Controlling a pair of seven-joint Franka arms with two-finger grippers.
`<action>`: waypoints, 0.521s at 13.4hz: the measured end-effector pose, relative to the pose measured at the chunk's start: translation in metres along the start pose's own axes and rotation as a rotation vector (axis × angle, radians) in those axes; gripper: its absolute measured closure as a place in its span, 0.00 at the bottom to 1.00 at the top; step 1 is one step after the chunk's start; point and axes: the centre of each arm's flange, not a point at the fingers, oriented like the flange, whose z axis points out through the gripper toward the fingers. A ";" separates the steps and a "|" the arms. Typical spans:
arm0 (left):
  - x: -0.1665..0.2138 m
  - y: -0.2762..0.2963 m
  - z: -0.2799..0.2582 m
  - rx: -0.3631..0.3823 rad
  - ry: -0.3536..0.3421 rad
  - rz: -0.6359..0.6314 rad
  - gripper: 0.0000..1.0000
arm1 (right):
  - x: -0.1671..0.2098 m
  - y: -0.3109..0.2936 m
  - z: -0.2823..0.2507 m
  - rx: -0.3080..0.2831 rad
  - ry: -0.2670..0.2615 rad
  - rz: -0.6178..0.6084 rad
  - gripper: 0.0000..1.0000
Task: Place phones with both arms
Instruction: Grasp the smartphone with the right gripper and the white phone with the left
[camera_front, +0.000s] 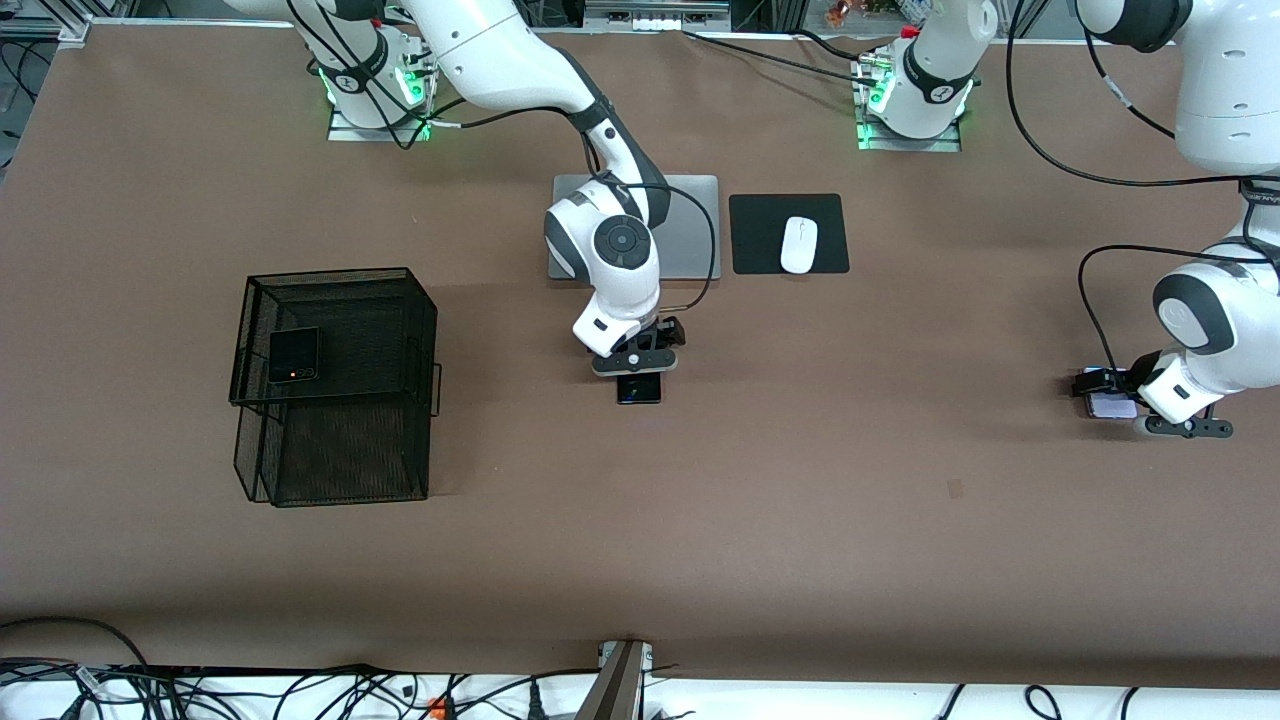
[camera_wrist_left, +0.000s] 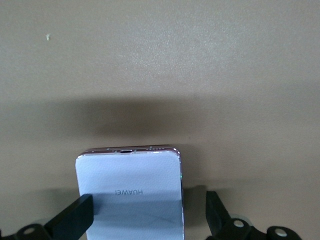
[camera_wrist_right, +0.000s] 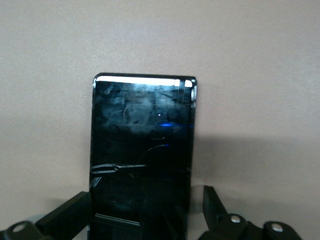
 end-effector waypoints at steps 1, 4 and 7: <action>0.000 0.000 -0.001 0.001 0.001 0.000 0.00 | 0.000 0.000 0.000 0.001 0.001 -0.003 0.00; 0.001 -0.003 -0.004 0.008 0.011 0.003 0.00 | -0.001 -0.001 0.000 0.002 0.000 -0.011 0.00; 0.000 -0.005 -0.004 0.011 0.010 0.003 0.00 | -0.003 -0.004 0.001 0.006 -0.003 -0.021 0.00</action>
